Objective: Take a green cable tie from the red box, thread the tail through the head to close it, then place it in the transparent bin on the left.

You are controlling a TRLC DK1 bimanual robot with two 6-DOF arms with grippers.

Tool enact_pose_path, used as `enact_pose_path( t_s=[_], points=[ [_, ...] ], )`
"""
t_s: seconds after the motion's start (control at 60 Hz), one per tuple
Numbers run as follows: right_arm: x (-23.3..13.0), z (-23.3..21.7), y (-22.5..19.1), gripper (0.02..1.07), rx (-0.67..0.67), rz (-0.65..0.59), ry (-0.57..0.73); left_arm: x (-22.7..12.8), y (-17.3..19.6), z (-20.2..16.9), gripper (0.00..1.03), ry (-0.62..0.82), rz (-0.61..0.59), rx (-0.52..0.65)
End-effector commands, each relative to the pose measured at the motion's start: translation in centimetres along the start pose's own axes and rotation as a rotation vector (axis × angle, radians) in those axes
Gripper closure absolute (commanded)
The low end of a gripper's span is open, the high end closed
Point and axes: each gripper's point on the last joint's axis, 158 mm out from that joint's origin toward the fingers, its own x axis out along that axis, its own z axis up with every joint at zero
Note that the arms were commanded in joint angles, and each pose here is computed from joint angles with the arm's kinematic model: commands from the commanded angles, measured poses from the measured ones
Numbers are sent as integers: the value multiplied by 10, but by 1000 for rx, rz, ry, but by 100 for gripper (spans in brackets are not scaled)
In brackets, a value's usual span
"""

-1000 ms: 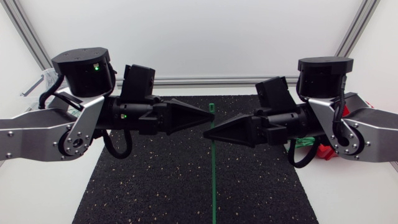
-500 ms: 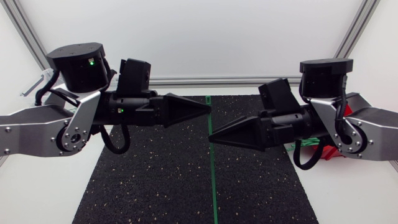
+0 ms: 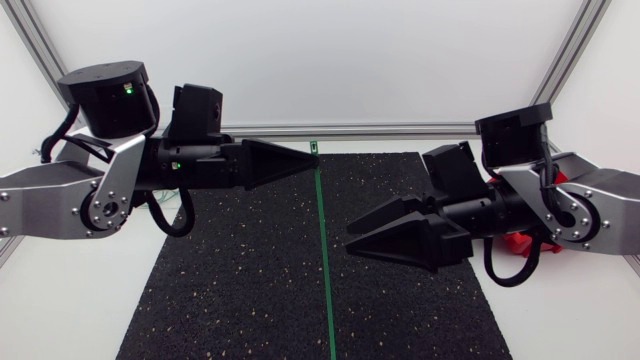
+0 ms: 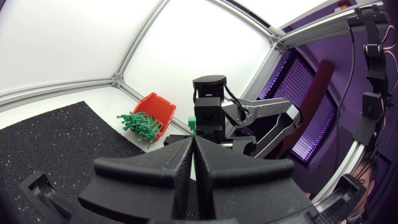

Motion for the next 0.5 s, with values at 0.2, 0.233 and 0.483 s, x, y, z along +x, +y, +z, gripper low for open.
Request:
enact_pose_path(
  t_s=[0.2, 0.233, 0.483],
  points=[
    [-15, 7, -46, 5, -211, -163, -2, 2, 6, 1, 100, 12, 1, -1],
    [-17, 7, -51, 5, -235, -183, 2, 3, 11, 1, 100, 16, 14, -17],
    [-20, -1, -85, 5, -389, -337, 76, 6, 28, -5, 100, 35, 85, -6]
  ],
)
